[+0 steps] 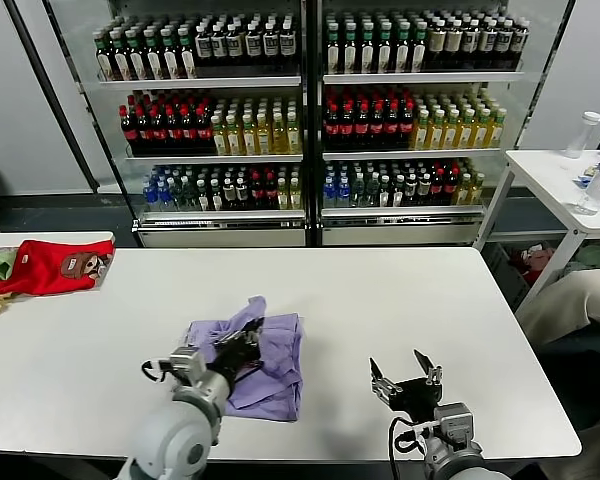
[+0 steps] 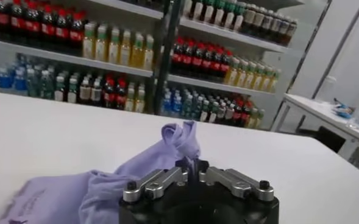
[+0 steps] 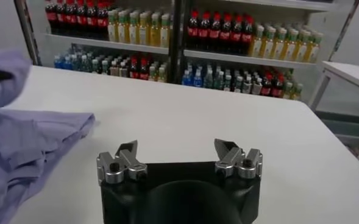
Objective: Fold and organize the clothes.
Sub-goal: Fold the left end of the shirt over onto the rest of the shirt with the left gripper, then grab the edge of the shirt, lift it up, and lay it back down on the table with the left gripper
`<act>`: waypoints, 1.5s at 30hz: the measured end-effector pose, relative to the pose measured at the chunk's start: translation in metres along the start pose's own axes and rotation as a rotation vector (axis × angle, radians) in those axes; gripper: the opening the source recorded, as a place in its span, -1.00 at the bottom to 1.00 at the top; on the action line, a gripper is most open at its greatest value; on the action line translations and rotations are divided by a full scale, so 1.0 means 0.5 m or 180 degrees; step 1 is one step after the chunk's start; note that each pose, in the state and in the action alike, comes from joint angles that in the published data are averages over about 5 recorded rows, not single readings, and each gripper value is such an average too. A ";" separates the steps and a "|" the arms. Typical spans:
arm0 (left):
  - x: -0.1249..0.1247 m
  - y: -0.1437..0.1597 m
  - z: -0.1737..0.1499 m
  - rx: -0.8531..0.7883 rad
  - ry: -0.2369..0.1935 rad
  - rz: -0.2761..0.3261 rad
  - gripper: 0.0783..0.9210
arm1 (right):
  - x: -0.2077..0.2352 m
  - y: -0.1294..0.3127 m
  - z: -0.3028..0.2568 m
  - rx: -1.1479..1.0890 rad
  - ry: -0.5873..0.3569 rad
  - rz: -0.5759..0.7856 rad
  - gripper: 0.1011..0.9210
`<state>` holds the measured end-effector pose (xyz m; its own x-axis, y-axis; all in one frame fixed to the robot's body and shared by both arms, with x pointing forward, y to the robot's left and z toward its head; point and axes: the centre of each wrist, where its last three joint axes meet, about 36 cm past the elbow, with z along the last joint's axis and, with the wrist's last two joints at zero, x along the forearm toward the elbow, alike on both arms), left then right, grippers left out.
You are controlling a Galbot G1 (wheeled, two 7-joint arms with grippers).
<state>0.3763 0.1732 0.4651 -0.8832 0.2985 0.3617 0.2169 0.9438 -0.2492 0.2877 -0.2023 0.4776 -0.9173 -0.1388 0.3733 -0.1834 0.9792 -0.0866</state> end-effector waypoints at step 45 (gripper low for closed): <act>0.078 0.272 0.101 -0.0027 0.0428 -0.0726 0.24 | -0.021 0.000 -0.001 0.0084 -0.0029 -0.0056 0.76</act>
<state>0.3502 0.3060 0.3998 -0.8467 0.0936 0.5238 0.0226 0.9899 -0.1403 0.2975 -0.2009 0.4740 -0.9170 -0.1573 0.3666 -0.2086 0.9724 -0.1044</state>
